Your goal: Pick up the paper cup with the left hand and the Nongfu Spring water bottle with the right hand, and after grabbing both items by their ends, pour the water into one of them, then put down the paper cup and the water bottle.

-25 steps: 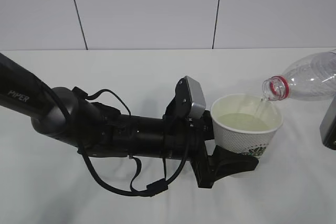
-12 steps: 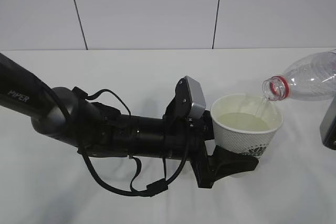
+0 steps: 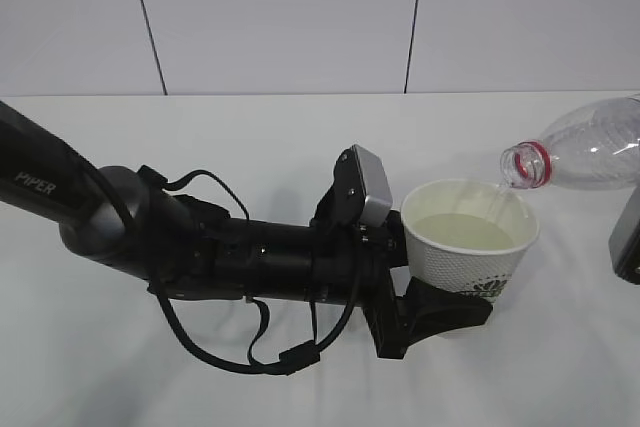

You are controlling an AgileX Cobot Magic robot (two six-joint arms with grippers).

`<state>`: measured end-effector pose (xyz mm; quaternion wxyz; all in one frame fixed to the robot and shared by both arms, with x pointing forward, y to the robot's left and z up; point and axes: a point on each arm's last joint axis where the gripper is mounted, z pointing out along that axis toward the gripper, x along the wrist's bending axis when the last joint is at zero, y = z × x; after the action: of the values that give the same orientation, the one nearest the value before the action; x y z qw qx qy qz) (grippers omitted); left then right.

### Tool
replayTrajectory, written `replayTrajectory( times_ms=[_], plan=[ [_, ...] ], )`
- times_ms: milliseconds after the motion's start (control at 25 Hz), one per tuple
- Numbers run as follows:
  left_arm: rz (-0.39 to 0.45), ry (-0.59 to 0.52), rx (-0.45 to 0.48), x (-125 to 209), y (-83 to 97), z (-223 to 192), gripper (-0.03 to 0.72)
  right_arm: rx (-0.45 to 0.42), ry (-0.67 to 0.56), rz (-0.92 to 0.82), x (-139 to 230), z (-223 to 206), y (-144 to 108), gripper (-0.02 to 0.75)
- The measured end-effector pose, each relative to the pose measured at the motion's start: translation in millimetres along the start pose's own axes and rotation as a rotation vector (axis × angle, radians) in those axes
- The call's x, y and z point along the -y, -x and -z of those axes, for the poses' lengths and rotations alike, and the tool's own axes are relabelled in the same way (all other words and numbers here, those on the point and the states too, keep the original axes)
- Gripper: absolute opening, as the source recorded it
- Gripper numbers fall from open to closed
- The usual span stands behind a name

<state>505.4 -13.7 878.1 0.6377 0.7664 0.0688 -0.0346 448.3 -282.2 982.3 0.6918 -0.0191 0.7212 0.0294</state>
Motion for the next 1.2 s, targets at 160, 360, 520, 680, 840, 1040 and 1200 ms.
replayTrajectory(
  times_ms=[160, 360, 520, 680, 840, 1040, 1200],
  plan=[
    [0.0, 0.0, 0.0, 0.0, 0.0, 0.0, 0.536, -0.008, 0.0, -0.036, 0.0, 0.0, -0.7, 0.472],
    [0.0, 0.0, 0.0, 0.0, 0.0, 0.0, 0.535, -0.014, -0.001, -0.121, 0.0, 0.0, -1.2, 0.472],
    [0.001, -0.001, -0.002, 0.1, -0.2, 0.0, 0.535, -0.014, -0.002, -0.222, 0.0, 0.0, -1.2, 0.472],
    [0.009, 0.008, -0.015, -0.7, -1.4, 0.0, 0.535, -0.013, -0.004, -0.333, 0.1, 0.0, -1.2, 0.472],
    [0.016, 0.013, -0.023, -1.2, -2.1, 0.1, 0.535, -0.015, -0.006, -0.444, 0.3, 0.0, -1.4, 0.472],
    [0.02, 0.018, -0.03, -1.6, -2.8, 0.1, 0.535, -0.016, -0.008, -0.598, 0.3, 0.0, -1.6, 0.472],
    [0.029, 0.026, -0.043, -2.3, -4.0, 0.2, 0.535, -0.019, -0.011, -0.804, 0.3, 0.0, -2.0, 0.472]
  ],
)
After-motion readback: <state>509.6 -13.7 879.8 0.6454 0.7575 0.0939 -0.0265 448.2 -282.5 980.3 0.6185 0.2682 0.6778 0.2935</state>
